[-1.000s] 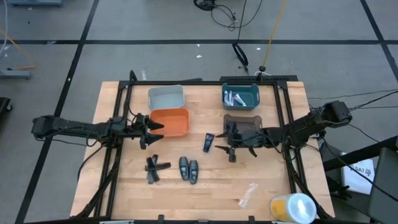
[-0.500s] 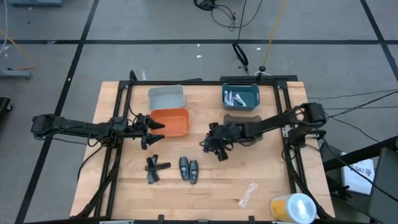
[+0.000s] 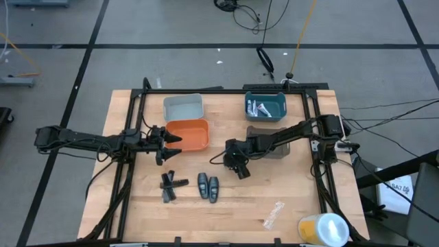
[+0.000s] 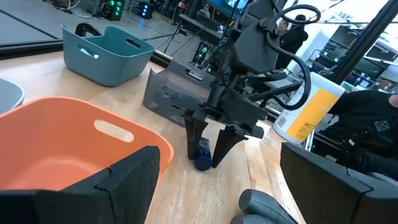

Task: Pick & Place Travel size toiletries
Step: Put the blue shave cream into the black bin

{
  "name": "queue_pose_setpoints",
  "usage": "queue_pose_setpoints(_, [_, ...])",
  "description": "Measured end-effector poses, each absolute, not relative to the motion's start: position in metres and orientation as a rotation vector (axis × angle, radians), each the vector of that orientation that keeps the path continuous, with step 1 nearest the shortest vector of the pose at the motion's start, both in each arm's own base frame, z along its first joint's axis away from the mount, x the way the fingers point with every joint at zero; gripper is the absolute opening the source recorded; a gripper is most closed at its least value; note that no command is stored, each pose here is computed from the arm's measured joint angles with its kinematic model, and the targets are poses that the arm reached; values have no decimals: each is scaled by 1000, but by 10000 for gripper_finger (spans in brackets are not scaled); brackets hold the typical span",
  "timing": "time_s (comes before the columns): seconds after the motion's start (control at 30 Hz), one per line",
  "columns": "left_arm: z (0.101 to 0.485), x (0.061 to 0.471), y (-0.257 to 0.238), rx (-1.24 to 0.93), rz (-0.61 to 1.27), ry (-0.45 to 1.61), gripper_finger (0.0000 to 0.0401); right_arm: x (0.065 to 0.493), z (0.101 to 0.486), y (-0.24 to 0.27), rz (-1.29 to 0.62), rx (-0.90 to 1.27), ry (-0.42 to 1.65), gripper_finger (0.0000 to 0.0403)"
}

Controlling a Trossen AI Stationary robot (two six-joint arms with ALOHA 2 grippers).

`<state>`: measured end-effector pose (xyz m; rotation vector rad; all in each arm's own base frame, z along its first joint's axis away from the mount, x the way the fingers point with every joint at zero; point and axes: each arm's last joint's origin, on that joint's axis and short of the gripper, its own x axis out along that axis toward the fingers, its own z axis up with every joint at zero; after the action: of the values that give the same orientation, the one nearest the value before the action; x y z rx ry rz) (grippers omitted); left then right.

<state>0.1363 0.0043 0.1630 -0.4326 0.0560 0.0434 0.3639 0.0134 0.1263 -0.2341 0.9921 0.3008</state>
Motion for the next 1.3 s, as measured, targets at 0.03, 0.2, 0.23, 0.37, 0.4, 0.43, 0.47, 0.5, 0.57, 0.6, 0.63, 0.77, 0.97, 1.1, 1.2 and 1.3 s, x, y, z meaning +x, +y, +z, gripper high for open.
queue_pose_setpoints(0.03, [163, 136, 4, -428, 44, 56, 328, 363, 126, 14, 298, -225, 1005, 224])
queue_pose_setpoints(0.2, [162, 136, 4, -425, 45, 64, 328, 359, 126, 14, 229, -115, 1056, 215])
queue_pose_setpoints(0.23, [162, 136, 4, -425, 45, 66, 328, 358, 126, 14, 213, -103, 1066, 211])
queue_pose_setpoints(0.37, [162, 136, 4, -424, 46, 69, 328, 357, 126, 16, 205, -91, 1082, 191])
queue_pose_setpoints(0.4, [162, 136, 4, -424, 46, 69, 328, 357, 126, 16, 205, -90, 1082, 184])
queue_pose_setpoints(0.43, [162, 136, 4, -423, 46, 69, 328, 356, 126, 16, 206, -90, 1082, 176])
queue_pose_setpoints(0.47, [162, 136, 4, -418, 46, 68, 328, 356, 126, 16, 206, -90, 1082, 167])
queue_pose_setpoints(0.5, [162, 136, 4, -407, 45, 68, 328, 356, 126, 16, 206, -89, 1082, 158])
queue_pose_setpoints(0.57, [162, 136, 4, -383, 45, 69, 328, 356, 126, 16, 207, -89, 1083, 139])
queue_pose_setpoints(0.6, [162, 136, 4, -373, 44, 69, 328, 356, 126, 16, 206, -87, 1083, 128])
queue_pose_setpoints(0.63, [162, 136, 4, -364, 44, 68, 328, 356, 126, 16, 203, -82, 1084, 119])
queue_pose_setpoints(0.77, [165, 134, 4, -310, 22, 42, 328, 356, 126, 16, 186, -54, 1087, 87])
queue_pose_setpoints(0.97, [168, 130, 2, -259, -33, 31, 328, 355, 135, 21, 185, -51, 1057, 76])
queue_pose_setpoints(1.1, [164, 127, 2, -265, -27, 84, 328, 354, 157, 28, 205, -68, 959, 76])
queue_pose_setpoints(1.2, [160, 124, 2, -269, -22, 123, 328, 353, 178, 32, 219, -81, 875, 73])
queue_pose_setpoints(1.3, [158, 122, 2, -260, -19, 148, 328, 348, 197, 37, 232, -92, 809, 72])
